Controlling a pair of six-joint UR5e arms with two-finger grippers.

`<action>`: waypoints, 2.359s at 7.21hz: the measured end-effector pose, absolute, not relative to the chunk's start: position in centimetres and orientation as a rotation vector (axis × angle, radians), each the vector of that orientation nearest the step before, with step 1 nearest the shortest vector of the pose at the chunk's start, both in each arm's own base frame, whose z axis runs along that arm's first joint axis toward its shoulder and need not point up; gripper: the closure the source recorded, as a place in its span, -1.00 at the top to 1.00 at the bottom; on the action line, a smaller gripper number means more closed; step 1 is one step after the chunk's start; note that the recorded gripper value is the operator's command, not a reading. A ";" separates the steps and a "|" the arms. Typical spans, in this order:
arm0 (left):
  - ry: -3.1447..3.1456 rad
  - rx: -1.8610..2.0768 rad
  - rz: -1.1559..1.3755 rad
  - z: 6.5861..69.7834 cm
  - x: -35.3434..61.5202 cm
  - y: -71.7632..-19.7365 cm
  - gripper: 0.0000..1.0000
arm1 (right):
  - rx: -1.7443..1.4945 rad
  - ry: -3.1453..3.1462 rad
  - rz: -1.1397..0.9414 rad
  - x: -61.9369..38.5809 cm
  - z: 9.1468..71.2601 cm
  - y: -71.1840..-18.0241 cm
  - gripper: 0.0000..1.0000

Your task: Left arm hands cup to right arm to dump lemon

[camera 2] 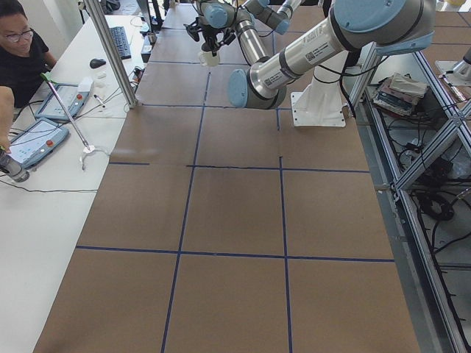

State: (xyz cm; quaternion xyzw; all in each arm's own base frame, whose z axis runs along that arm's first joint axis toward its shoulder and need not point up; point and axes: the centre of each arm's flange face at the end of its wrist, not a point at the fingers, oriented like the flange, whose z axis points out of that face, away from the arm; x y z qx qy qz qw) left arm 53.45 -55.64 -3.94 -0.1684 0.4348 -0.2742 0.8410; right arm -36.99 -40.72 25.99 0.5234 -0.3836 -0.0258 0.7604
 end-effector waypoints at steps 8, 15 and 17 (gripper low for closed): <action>0.951 -0.401 -0.525 -5.7 53.7 -52.8 -1.00 | 1.176 -0.791 -0.133 -39.5 26.0 -38.3 0.99; 0.973 -0.418 -0.504 -6.9 52.6 -51.7 0.98 | 1.187 -0.772 -0.120 -39.5 26.2 -38.5 -0.04; 0.976 -0.429 -0.497 -7.2 52.1 -51.2 1.00 | 1.188 -0.764 -0.117 -39.3 26.3 -38.6 -0.18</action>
